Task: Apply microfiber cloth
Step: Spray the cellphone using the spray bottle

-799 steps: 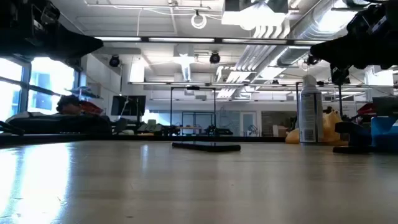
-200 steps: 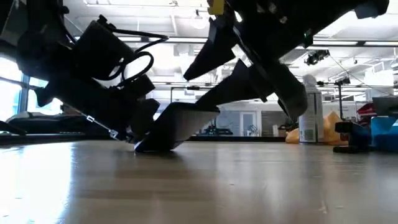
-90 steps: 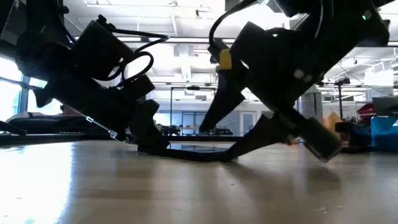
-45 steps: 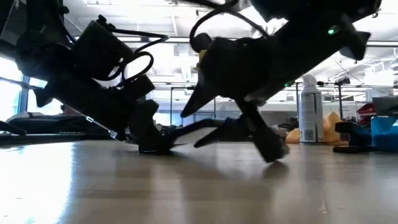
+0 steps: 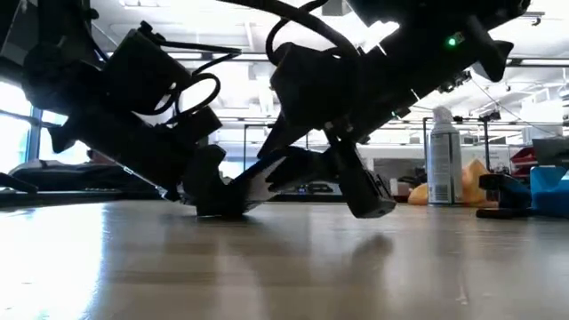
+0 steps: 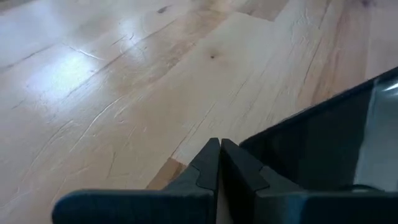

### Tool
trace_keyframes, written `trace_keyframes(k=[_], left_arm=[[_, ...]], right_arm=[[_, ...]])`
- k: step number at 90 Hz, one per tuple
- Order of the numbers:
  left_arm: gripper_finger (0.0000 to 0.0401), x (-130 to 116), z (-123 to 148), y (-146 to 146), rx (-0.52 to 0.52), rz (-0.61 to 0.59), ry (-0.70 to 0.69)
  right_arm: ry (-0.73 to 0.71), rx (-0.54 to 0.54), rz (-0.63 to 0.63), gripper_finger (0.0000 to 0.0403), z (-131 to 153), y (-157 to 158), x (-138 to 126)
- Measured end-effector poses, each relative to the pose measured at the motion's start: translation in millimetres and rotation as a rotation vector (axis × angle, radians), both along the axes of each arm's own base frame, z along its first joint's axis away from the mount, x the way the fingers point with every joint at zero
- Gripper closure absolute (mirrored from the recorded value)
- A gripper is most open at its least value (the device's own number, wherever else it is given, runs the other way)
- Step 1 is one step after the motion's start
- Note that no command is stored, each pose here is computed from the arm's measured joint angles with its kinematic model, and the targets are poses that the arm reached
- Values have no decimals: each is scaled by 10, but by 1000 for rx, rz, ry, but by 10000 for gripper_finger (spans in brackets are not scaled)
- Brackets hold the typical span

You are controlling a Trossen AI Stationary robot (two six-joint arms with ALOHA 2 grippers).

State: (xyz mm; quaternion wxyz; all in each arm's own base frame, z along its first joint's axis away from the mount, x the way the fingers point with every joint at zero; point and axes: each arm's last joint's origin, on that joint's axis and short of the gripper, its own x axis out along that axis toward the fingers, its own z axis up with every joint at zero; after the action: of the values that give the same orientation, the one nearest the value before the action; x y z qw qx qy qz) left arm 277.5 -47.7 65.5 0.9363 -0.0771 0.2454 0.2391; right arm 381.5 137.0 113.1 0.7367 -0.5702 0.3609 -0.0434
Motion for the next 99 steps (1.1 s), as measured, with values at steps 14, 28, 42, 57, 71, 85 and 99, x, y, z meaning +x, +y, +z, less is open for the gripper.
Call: trace_keyframes(k=[14,28,42,57,71,85,99], left_arm=[[401,-11,-9,2,35,-27,27],[401,-27,88,-11,53,-75,44],[401,-87,410,-29,151,-117,58],[401,-279,839,-68,249,-85,45],[401,-554,1218,-205,282,-185,-63],[401,-867,1477,-290,261,-345,-353],[387,-1134,1577,-248,225,-486,-735]], right_arm=[[7,-10,20,333,-1,65,-26],[26,-50,43,374,63,147,-88],[-17,-9,25,398,291,156,-143],[-105,120,-66,400,726,61,-205],[-210,316,-136,401,1270,-68,-324],[-338,556,-130,401,1791,-207,-503],[-577,753,-36,402,2364,-278,-695]])
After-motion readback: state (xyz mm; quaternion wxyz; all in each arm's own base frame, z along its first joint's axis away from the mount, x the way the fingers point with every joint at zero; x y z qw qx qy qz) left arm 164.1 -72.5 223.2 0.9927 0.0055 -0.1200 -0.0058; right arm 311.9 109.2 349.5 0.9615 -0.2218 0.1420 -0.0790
